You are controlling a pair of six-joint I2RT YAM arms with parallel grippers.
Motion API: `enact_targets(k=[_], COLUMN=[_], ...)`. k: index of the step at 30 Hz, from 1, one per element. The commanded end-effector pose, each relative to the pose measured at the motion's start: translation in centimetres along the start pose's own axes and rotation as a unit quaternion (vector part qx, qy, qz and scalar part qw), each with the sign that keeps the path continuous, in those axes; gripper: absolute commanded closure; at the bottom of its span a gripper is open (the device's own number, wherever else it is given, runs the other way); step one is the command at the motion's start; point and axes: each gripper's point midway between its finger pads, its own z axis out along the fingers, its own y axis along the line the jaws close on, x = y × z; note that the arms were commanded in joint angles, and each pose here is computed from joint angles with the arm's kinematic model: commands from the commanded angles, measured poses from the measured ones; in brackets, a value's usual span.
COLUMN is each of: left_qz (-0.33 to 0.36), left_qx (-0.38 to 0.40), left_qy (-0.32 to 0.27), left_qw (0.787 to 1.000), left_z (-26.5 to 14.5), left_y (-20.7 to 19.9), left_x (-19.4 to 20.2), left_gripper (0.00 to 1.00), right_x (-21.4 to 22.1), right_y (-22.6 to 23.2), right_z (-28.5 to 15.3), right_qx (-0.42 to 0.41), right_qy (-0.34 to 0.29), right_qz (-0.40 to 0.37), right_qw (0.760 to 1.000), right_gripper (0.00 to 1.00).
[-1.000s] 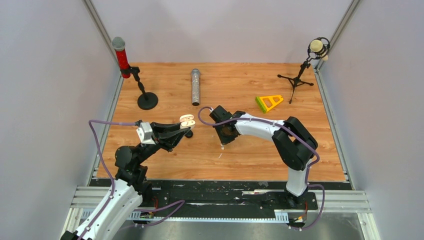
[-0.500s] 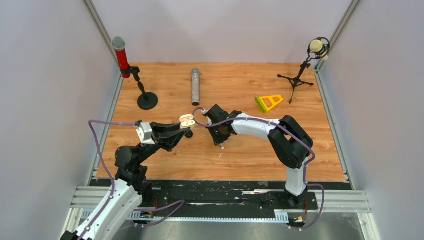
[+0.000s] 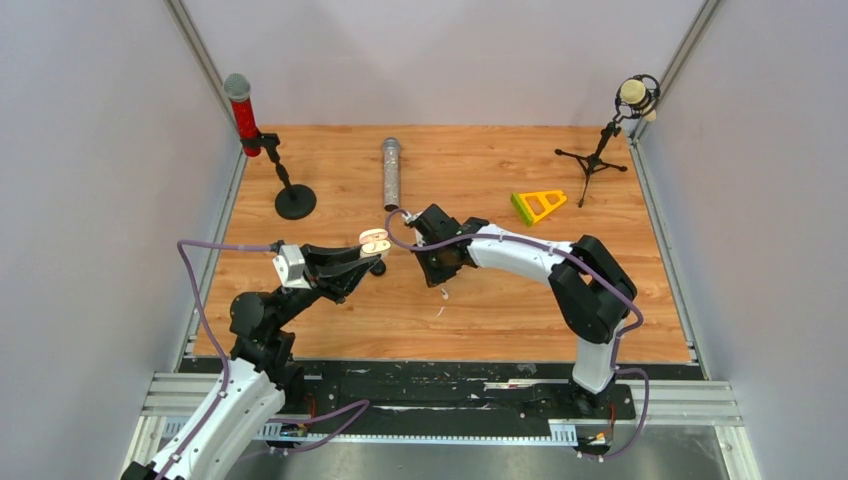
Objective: Insert the wireless bluetooth earbuds into the charging case
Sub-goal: Pick up the earbud from the center of the board.
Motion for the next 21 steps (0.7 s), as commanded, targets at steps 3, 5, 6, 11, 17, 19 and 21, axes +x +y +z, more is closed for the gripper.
enact_targets(k=[3,5,6,11,17,19,21], left_qz=[0.035,0.035,0.035,0.033,0.035,0.035,0.035], left_qx=[0.006,0.007,0.008,0.007,0.007,0.007,0.006], left_qy=[-0.035,-0.035,-0.034,-0.033,-0.035,-0.035,-0.035], left_qw=[0.999,0.999,0.999,0.999,0.999,0.999,0.999], left_z=[0.4,0.4,0.4,0.4,0.4,0.4,0.4], left_y=[-0.4,-0.4,-0.4,-0.3,-0.4,-0.4,-0.3], left_x=[-2.8,-2.8,-2.8,-2.6,-2.8,-2.8,-2.7], left_gripper=[1.00,1.00,1.00,1.00,1.00,1.00,1.00], right_x=[-0.1,0.4,0.6,0.5,2.4,3.0,3.4], right_y=[-2.7,-3.6,-3.8,-4.0,-3.4,-2.8,-2.1], right_z=[-0.3,-0.1,-0.1,-0.2,1.2,1.6,1.8], right_qx=[0.054,0.079,0.086,0.092,0.074,0.065,0.050], right_qy=[0.009,0.012,0.013,0.008,0.042,0.053,0.060], right_qz=[0.039,0.047,0.052,0.068,0.055,0.048,0.043], right_qw=[0.998,0.996,0.995,0.993,0.995,0.995,0.996], right_gripper=[0.95,0.95,0.95,0.95,0.98,0.99,0.99])
